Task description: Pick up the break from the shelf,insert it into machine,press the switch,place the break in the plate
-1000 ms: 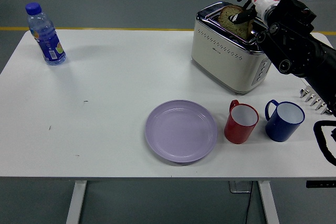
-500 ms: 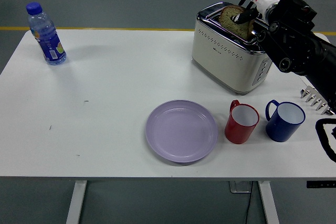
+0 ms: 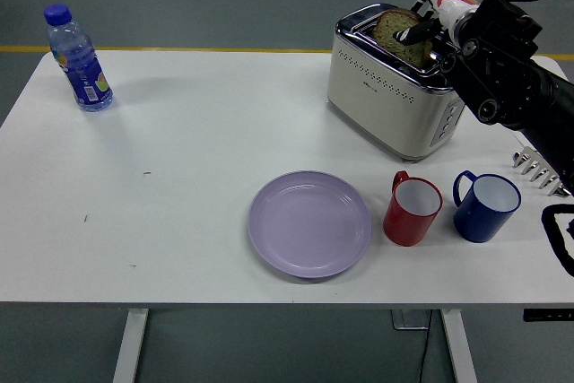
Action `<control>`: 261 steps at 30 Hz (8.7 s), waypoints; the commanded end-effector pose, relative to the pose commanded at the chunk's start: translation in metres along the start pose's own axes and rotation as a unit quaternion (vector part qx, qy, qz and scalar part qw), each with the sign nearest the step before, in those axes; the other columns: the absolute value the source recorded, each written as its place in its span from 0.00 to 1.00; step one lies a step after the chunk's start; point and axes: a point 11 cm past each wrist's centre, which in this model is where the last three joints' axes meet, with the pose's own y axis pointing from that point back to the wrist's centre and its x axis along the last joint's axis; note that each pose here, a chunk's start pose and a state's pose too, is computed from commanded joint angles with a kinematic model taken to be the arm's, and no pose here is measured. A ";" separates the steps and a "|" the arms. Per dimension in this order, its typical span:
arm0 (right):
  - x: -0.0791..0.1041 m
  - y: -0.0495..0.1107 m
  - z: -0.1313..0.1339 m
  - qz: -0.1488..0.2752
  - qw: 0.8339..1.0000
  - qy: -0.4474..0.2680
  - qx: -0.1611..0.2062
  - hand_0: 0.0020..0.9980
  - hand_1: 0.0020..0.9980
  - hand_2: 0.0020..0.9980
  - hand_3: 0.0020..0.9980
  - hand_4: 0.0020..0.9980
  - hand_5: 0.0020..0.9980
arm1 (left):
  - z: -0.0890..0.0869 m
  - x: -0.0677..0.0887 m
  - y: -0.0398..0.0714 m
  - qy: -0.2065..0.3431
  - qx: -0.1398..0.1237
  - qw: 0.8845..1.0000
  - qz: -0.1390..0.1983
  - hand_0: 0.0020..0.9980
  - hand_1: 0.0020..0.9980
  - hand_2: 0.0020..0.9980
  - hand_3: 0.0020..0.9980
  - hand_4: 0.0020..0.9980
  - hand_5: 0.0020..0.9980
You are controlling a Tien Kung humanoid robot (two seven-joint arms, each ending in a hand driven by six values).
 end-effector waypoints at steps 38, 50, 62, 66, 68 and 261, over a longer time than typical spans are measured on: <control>-0.001 0.004 -0.018 0.031 0.998 0.021 0.043 0.13 0.24 0.35 0.47 0.55 0.00 | -0.003 0.003 -0.001 0.001 0.003 1.000 0.004 0.66 0.61 0.66 0.61 0.44 0.87; 0.012 0.027 -0.066 0.042 0.992 -0.007 0.121 0.12 0.20 0.34 0.46 0.51 0.00 | -0.013 0.007 -0.003 0.001 0.012 1.000 0.008 0.66 0.61 0.66 0.61 0.44 0.87; 0.094 0.056 -0.081 0.111 0.977 -0.062 0.170 0.14 0.20 0.33 0.45 0.55 0.00 | -0.014 0.010 -0.003 0.005 0.014 1.000 0.010 0.66 0.61 0.66 0.61 0.43 0.86; 0.108 0.070 -0.086 0.123 0.970 -0.082 0.192 0.14 0.20 0.33 0.45 0.55 0.00 | -0.015 0.009 -0.003 0.007 0.015 1.000 0.009 0.66 0.61 0.66 0.61 0.43 0.86; 0.111 0.076 -0.088 0.126 0.968 -0.086 0.201 0.14 0.21 0.33 0.45 0.55 0.00 | -0.015 0.009 -0.003 0.007 0.015 1.000 0.009 0.66 0.61 0.66 0.60 0.43 0.87; -0.062 0.214 0.357 0.215 0.516 -0.828 -0.042 0.73 0.67 0.71 0.65 0.52 0.24 | -0.022 -0.010 -0.001 0.001 0.019 1.000 -0.013 0.65 0.61 0.66 0.60 0.41 0.88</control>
